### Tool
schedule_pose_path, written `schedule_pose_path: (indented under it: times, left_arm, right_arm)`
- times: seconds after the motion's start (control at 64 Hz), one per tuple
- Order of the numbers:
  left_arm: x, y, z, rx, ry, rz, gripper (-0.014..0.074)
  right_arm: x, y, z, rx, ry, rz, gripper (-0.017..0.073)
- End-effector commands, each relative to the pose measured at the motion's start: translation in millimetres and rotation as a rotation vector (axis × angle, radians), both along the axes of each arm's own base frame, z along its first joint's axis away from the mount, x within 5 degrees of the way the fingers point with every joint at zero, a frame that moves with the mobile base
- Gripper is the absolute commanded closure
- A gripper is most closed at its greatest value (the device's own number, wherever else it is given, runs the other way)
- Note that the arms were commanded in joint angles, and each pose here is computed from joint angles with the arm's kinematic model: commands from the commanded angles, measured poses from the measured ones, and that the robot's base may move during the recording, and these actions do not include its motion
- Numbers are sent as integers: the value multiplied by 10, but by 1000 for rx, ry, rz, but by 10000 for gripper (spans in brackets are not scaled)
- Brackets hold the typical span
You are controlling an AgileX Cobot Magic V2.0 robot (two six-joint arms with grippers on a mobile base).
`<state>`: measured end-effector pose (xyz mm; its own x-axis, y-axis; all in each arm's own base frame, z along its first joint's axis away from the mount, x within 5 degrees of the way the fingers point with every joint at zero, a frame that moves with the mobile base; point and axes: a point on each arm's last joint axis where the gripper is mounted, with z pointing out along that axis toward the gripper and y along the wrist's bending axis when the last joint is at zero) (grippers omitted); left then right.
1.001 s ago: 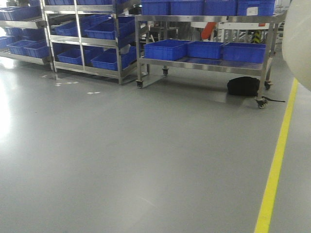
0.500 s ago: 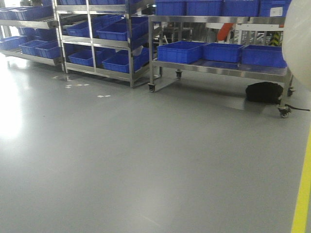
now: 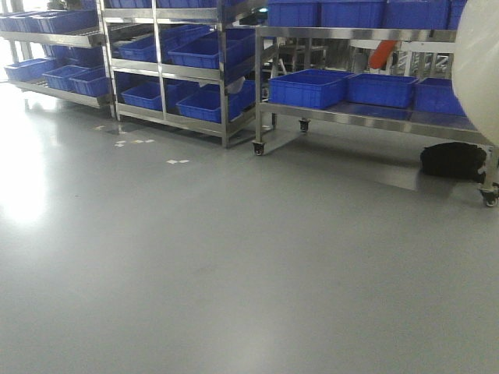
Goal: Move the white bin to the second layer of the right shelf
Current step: 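Drive forward across the floor carrying the bin in the right gripper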
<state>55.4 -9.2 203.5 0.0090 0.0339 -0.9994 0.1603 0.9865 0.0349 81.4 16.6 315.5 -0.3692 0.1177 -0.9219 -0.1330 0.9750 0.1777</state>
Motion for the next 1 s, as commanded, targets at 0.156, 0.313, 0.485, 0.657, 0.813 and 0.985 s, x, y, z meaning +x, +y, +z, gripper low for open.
schedule_pose_path:
  times: [0.156,0.313,0.485,0.657,0.813,0.985]
  left_arm:
    - [3,3,-41,-19,-59,2,509]
    - [3,3,-41,-19,-59,2,509]
    - [3,3,-41,-19,-59,2,509]
    - [3,3,-41,-19,-59,2,509]
    - [3,3,-41,-19,-59,2,509]
    - [3,3,-41,-19,-59,2,509]
  right_arm:
    - [33,3,179,19,-119,-3,526]
    - [33,3,179,19,-119,-3,526]
    - [33,3,179,19,-119,-3,526]
    - [33,3,179,19,-119,-3,526]
    - [33,3,179,19,-119,-3,526]
    - [33,3,179,19,-119,-3,526]
